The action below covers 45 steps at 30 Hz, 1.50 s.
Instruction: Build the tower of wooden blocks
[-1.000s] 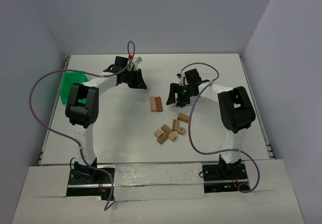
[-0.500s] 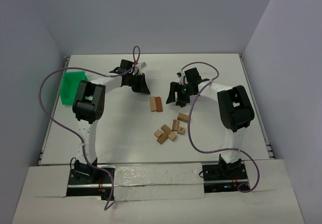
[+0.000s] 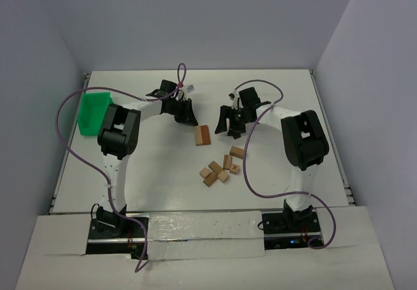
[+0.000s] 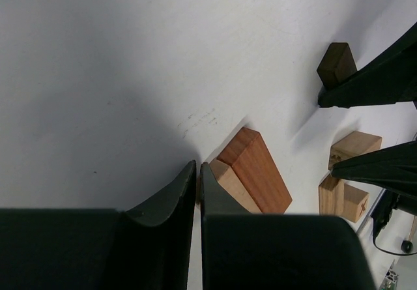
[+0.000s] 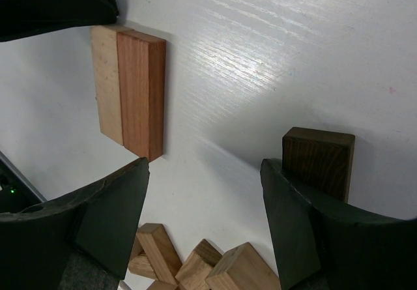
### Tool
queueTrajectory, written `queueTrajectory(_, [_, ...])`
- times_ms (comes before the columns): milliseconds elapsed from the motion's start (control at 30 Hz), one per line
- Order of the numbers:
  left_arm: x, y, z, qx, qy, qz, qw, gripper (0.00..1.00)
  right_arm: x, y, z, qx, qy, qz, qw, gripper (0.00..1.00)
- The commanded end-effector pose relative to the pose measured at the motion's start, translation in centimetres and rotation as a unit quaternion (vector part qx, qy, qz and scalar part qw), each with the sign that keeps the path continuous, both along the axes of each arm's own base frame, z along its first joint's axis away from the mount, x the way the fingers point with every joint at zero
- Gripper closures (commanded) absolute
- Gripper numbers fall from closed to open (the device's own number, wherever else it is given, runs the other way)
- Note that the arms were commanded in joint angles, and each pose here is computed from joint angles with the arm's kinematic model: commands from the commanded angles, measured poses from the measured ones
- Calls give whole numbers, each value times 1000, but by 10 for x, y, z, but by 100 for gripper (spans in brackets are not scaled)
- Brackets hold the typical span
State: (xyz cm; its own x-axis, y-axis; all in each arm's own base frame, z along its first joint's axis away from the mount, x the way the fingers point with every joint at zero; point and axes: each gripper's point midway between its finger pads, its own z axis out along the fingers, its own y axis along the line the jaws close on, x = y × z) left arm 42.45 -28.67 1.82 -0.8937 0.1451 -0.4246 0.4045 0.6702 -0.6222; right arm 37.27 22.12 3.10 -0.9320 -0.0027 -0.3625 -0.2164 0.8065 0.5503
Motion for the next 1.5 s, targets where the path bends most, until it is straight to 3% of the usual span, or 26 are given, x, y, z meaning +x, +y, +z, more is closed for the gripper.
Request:
queueTrajectory(0, [1,-8,1,-6,-1,-10,1000,88,-12,-19,-34,-49,43,-13,998,23])
queueTrajectory(133, [1,-6,1,-1,-3,-5,1000,87,-12,-19,-34,-49,43,-13,998,23])
queueTrajectory(300, [19,8,11,6,-25,25,999,71,-12,-20,-32,-49,40,-12,998,23])
queueTrajectory(500, [67,57,53,-8,-73,93,993,63,-14,-19,-22,-43,24,-5,999,23])
queueTrajectory(533, [81,81,70,-12,-93,116,989,62,-14,-18,-16,-38,14,-2,999,23])
queueTrajectory(633, [84,99,101,-2,-133,109,985,59,-13,-18,3,-31,-15,10,999,23])
queueTrajectory(700, [73,106,118,8,-157,100,983,53,-15,-18,17,-31,-37,21,999,23])
queueTrajectory(833, [24,112,129,18,-175,49,983,29,-25,-26,38,-44,-79,61,994,22])
queueTrajectory(933, [-3,115,130,23,-194,14,981,19,-39,-31,52,-55,-99,90,989,19])
queueTrajectory(1133, [-57,125,128,39,-195,-26,980,17,-59,-59,58,-127,-138,134,973,14])
queueTrajectory(1467, [-79,128,129,37,-203,-21,978,17,-71,-78,42,-227,-138,214,940,30])
